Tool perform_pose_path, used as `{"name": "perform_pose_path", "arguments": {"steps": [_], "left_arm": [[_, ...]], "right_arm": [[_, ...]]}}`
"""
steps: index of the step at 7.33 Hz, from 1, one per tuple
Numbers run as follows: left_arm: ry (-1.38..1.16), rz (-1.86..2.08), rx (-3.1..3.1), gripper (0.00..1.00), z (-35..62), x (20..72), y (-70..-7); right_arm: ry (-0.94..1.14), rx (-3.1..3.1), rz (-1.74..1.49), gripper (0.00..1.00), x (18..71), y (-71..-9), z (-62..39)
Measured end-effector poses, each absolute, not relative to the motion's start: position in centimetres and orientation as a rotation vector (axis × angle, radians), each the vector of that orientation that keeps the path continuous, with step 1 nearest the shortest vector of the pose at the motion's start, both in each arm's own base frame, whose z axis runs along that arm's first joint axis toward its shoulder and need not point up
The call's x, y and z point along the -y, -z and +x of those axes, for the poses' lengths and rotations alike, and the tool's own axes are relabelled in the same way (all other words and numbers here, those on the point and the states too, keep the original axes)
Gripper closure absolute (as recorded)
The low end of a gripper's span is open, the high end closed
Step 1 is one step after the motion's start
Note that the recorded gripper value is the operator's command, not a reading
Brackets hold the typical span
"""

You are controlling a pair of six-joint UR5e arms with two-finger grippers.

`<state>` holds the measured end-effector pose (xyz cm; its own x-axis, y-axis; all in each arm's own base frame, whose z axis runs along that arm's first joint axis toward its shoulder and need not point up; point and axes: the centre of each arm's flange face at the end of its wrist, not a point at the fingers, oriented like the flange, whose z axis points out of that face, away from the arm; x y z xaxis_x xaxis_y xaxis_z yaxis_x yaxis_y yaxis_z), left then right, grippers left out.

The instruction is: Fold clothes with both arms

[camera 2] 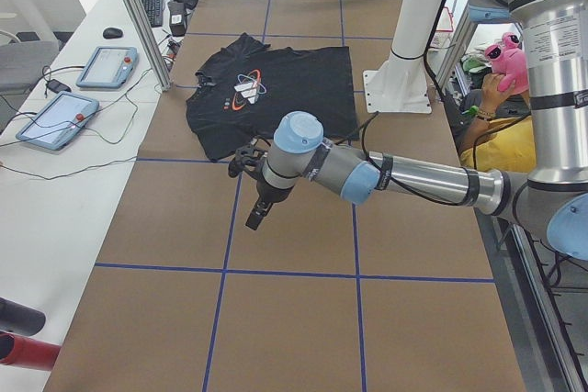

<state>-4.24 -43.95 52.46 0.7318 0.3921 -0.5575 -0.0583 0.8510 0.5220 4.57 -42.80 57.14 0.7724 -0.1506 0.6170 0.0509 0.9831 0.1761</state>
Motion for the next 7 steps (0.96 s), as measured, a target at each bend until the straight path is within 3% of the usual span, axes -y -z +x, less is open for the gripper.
{"name": "perform_pose_path", "arguments": {"steps": [5, 7], "left_arm": [[-0.354, 0.777, -0.724, 0.00, -1.5, 58.9, -41.9], [-0.319, 0.779, -0.833, 0.00, 4.9, 61.3, -40.4]], "right_arm": [[0.109, 0.727, 0.241, 0.00, 53.5, -51.4, 3.3], [0.147, 0.773, 0.262, 0.00, 57.6, -48.7, 0.4]]}}
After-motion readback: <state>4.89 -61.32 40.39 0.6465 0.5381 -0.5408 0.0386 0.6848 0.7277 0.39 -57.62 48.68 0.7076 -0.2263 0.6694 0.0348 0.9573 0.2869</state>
